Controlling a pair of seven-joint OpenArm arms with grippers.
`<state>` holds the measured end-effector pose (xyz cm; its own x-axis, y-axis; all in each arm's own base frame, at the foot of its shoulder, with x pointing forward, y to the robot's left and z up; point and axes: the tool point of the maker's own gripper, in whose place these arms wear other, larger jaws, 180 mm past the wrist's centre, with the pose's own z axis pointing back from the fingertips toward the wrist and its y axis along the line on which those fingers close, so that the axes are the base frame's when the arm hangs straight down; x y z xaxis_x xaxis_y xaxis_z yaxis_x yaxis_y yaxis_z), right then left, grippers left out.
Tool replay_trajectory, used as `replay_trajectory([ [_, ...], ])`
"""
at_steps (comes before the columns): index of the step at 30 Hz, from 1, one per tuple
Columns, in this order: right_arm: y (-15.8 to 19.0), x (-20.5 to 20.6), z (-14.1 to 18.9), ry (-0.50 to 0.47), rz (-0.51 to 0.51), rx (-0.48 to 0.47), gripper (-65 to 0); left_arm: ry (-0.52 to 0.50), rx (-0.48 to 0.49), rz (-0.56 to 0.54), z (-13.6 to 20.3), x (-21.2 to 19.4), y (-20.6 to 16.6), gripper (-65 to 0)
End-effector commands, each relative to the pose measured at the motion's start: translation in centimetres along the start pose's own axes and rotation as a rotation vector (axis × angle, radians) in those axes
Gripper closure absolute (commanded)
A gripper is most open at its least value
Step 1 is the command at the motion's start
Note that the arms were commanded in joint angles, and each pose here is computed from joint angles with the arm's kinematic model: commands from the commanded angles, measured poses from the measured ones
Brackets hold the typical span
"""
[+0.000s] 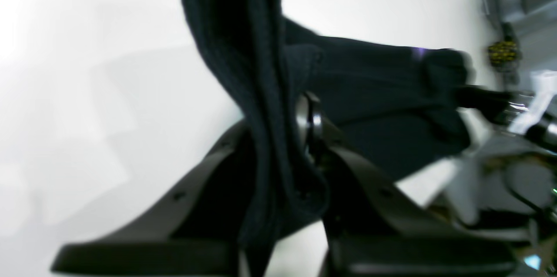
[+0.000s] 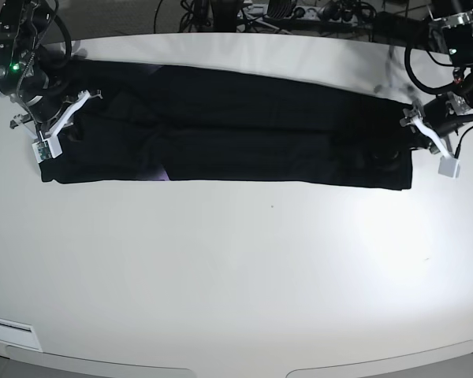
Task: Fold the T-shirt properly
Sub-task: 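Grasp the strip end nearest the left gripper with the left gripper, then fold the grasped strip end over toward the right gripper with the left gripper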
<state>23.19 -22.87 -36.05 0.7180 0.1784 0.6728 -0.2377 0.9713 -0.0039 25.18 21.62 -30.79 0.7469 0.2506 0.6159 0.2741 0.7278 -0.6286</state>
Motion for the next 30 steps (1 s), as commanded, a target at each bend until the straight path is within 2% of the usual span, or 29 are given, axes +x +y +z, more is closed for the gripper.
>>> replay_trajectory([
  [1,-0.2,0.8,0.1,-0.031,0.013,0.005,0.0,-0.030,-0.043,-0.036,0.5,1.4,-1.0,0.0],
  [3,-0.1,-0.3,-0.2,-0.002,0.005,0.019,0.0,-0.017,-0.093,-0.057,0.6,1.1,-1.9,0.0],
  [9,-0.5,-3.0,-1.1,0.066,-0.033,0.035,0.0,-0.035,-0.107,-0.099,0.4,2.0,-2.5,0.0],
  [16,-0.5,-3.2,-1.2,0.077,-0.035,0.036,0.0,-0.084,-0.187,-0.053,-1.6,1.1,-5.2,0.0],
  [21,-0.5,-3.3,-1.1,0.085,-0.034,0.035,0.0,-0.094,-0.302,-0.030,-4.3,-0.3,-8.9,0.0],
  [25,-0.5,-3.6,-1.1,0.103,-0.033,0.035,0.0,-0.067,-0.434,-0.054,-6.8,-2.2,-12.8,0.0],
  [27,-0.5,-3.7,-1.1,0.108,-0.033,0.036,0.0,-0.081,-0.504,-0.095,-7.7,-2.7,-14.7,0.0],
  [30,-0.5,-3.8,-1.1,0.111,-0.033,0.036,0.0,-0.101,-0.571,-0.089,-8.6,-2.9,-16.7,0.0],
])
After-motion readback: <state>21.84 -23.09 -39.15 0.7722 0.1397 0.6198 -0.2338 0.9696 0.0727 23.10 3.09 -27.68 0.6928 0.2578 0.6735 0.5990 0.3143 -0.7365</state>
